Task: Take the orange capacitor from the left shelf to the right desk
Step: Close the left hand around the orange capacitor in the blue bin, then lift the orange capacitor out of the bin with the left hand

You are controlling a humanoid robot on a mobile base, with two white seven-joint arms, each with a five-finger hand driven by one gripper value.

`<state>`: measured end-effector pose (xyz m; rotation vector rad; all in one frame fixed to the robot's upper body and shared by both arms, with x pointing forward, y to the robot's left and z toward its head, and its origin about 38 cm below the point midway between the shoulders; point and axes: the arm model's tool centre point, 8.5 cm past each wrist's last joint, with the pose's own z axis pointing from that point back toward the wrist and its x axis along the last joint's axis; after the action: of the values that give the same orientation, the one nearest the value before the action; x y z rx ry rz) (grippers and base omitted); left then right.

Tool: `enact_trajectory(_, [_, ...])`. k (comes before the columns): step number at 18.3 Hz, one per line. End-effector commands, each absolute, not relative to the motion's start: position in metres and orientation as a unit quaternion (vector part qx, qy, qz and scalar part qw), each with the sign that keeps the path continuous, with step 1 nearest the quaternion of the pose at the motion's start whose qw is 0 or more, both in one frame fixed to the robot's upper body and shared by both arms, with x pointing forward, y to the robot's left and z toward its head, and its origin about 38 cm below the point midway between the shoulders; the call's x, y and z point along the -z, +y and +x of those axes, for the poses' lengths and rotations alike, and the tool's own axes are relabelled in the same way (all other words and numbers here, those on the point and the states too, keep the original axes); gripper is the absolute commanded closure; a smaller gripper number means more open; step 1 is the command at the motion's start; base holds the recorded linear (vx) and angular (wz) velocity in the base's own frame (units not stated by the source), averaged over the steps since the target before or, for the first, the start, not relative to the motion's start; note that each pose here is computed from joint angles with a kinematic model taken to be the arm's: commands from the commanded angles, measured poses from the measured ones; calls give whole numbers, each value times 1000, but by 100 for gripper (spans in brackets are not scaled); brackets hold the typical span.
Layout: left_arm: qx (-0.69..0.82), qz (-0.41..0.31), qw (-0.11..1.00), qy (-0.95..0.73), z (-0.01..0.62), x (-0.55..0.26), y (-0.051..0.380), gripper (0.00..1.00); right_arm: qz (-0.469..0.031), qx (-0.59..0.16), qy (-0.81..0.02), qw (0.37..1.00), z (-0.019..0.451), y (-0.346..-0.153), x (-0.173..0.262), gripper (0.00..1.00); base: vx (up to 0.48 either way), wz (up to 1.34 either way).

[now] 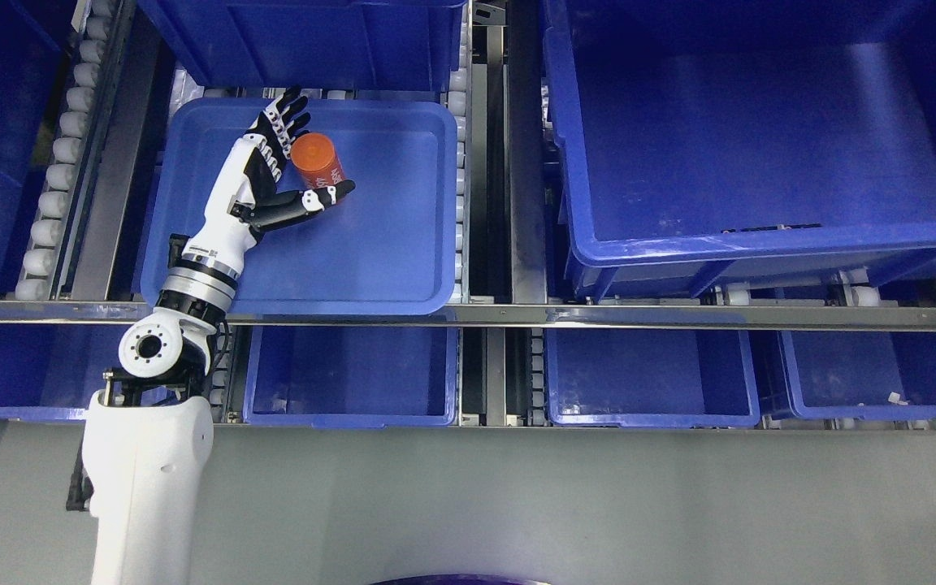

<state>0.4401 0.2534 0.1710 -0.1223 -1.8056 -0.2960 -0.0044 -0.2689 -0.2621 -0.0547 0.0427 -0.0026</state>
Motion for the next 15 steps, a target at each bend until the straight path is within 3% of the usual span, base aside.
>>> enact_trajectory(1, [165, -62, 652, -737, 455, -138, 234, 5, -36, 6, 3, 999, 8, -280, 262, 0, 0, 0])
enact_trajectory(3, [165, -58, 655, -735, 453, -136, 238, 13, -36, 6, 3, 999, 8, -280, 262, 0, 0, 0])
enact_trajectory(5, [160, -57, 651, -740, 453, -138, 243, 29, -36, 6, 3, 999, 8, -280, 262, 0, 0, 0])
enact_trajectory(10, [133, -44, 623, -769, 451, -146, 258, 83, -36, 6, 3, 999, 8, -280, 262, 0, 0, 0])
enact_trajectory(13, [116, -45, 613, -780, 450, -149, 260, 100, -36, 6, 3, 999, 8, -280, 262, 0, 0, 0])
enact_trajectory(15, [105, -52, 607, -786, 450, -154, 263, 100, -36, 6, 3, 999, 8, -280, 262, 0, 0, 0])
